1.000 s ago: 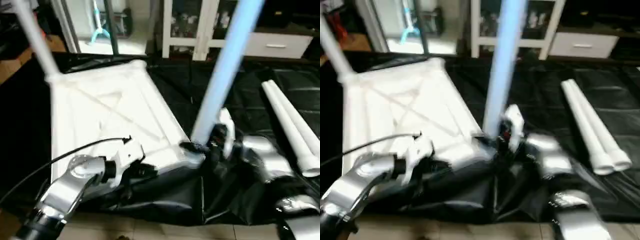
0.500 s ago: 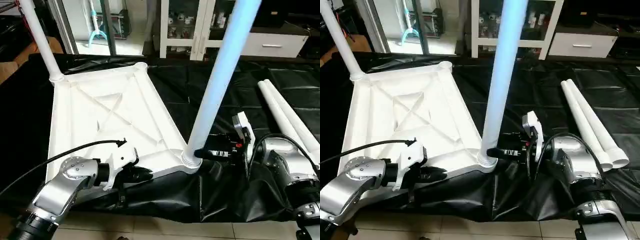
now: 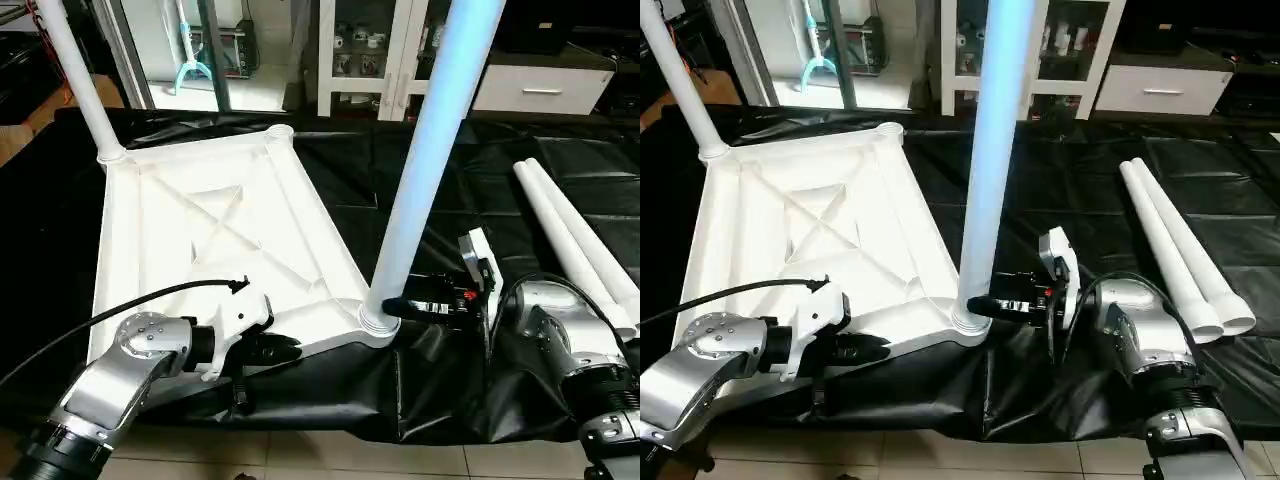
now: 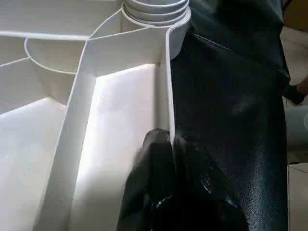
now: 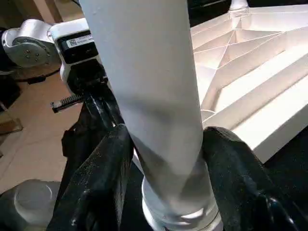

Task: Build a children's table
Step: Rotate leg to tighten

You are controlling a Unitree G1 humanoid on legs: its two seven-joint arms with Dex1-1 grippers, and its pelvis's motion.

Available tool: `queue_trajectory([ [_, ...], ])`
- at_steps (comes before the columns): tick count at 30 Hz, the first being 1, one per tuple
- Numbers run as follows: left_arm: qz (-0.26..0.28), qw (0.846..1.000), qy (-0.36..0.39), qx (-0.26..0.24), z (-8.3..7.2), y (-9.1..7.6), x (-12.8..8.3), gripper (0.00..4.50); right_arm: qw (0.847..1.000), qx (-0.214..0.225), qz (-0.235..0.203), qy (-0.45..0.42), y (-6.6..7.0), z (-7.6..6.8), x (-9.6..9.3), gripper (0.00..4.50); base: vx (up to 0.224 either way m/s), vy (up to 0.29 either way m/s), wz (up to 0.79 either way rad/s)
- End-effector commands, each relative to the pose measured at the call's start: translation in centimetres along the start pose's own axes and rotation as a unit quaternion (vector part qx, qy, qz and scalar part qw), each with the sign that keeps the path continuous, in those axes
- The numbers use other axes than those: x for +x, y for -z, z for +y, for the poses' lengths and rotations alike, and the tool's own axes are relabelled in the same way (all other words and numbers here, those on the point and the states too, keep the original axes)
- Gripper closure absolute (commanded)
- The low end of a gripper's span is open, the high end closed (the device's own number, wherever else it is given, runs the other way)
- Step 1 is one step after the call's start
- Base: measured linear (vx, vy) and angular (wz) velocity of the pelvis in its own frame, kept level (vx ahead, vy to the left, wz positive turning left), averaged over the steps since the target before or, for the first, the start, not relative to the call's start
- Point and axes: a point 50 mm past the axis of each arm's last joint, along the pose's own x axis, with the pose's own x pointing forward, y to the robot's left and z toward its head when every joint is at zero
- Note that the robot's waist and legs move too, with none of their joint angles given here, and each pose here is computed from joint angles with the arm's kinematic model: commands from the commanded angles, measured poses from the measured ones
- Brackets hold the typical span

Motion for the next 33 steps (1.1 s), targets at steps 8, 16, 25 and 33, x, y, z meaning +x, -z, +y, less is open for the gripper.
queue_trajectory([
  [8, 0.040, 0.997, -0.065, 0.003, 1.0, -0.8, 3.7, 4.50, 0.951, 0.008, -0.045, 0.305, 0.9, -4.0, 1.8, 2.54, 0.000, 0.000, 0.00],
  [16, 0.015, 0.988, -0.150, -0.022, 2.1, -5.1, 8.8, 4.50, 0.881, 0.076, -0.046, 0.464, 3.1, -4.8, 6.0, 2.57, 0.000, 0.000, 0.00],
  [25, 0.007, 0.994, -0.104, 0.011, 1.5, -4.1, 7.7, 4.50, 0.920, -0.008, -0.089, 0.381, 0.0, -4.8, 6.5, 2.22, 0.000, 0.000, 0.00],
  [33, -0.016, 0.999, -0.016, 0.024, -0.5, -2.2, 3.7, 4.50, 0.971, -0.065, -0.082, 0.213, -2.4, -3.8, 1.6, 1.42, 0.000, 0.000, 0.00],
])
